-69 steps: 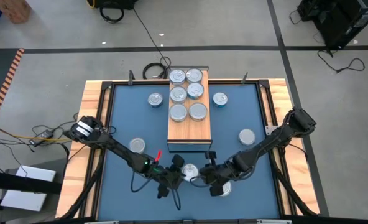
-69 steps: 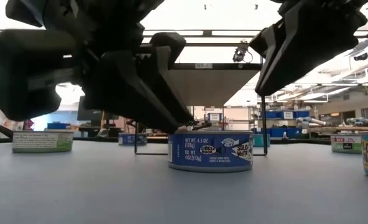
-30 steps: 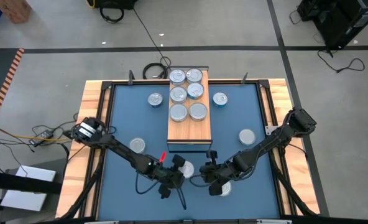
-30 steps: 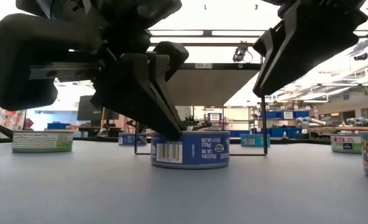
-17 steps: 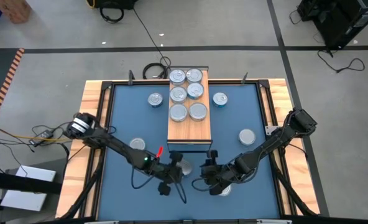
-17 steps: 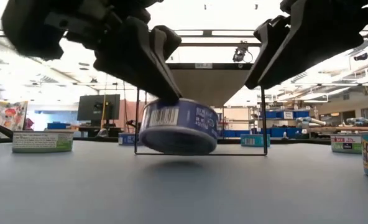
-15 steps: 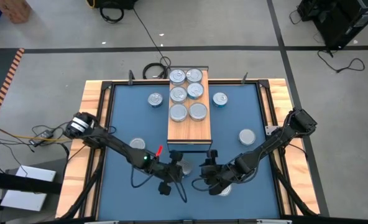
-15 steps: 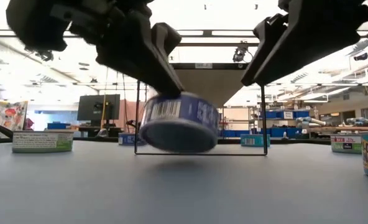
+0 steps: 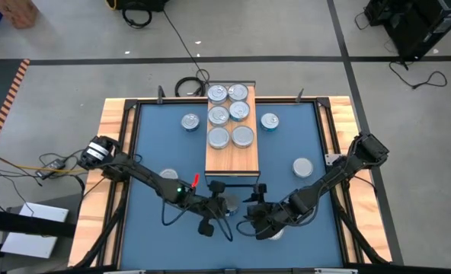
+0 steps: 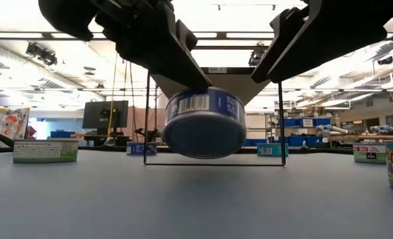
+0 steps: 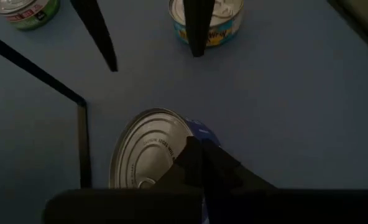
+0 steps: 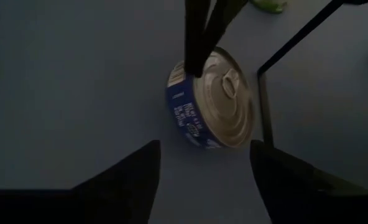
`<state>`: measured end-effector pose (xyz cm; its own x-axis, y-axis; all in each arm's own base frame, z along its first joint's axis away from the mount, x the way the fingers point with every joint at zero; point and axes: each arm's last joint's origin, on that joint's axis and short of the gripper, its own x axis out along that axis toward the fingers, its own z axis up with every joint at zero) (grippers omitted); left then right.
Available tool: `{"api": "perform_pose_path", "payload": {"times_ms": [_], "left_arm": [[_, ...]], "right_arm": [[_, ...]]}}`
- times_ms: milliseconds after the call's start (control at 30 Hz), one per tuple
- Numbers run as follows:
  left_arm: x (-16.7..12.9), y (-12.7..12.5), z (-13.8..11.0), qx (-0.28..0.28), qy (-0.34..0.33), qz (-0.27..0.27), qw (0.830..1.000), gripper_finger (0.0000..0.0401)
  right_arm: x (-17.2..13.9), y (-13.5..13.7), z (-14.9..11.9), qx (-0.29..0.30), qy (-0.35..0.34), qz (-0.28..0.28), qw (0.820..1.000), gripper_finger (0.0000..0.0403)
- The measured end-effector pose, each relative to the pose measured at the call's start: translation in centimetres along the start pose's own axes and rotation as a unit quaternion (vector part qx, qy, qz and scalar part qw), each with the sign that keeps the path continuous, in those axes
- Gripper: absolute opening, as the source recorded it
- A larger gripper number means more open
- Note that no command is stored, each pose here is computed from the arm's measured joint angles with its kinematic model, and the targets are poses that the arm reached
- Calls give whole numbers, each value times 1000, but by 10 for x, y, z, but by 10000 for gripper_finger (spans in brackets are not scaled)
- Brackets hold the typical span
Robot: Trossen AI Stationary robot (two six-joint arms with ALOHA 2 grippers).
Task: Stack canned seafood by type on shelf
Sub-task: Stack the blue tuna can on top of the other blue tuna can on the shelf
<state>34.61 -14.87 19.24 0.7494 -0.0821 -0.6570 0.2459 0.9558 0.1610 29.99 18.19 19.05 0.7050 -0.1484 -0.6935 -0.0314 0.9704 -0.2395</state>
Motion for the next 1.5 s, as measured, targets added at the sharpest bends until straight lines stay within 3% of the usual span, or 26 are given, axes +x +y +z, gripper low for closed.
{"api": "perform_pose_path", "payload": {"times_ms": [200, 433, 633, 933, 1333, 1500], "left_arm": [[-1, 4, 2, -24, -6, 3, 1000, 0], [-1, 9, 5, -31, -17, 7, 999, 0], [-1, 12, 5, -40, -20, 10, 999, 0], [0, 17, 5, -52, -22, 14, 998, 0], [0, 17, 7, -53, -32, 5, 998, 0], [0, 16, 7, -52, -30, 5, 998, 0]], "right_arm": [[-7, 8, -2, -34, -22, -47, 998, 264], [1, 19, -7, -39, -28, -57, 997, 288], [16, 23, -14, -76, -32, -128, 988, 308], [35, 34, -20, -96, -43, -132, 986, 320], [48, 29, -20, -115, -44, -169, 978, 308], [48, 29, -18, -110, -49, -163, 979, 263]]}}
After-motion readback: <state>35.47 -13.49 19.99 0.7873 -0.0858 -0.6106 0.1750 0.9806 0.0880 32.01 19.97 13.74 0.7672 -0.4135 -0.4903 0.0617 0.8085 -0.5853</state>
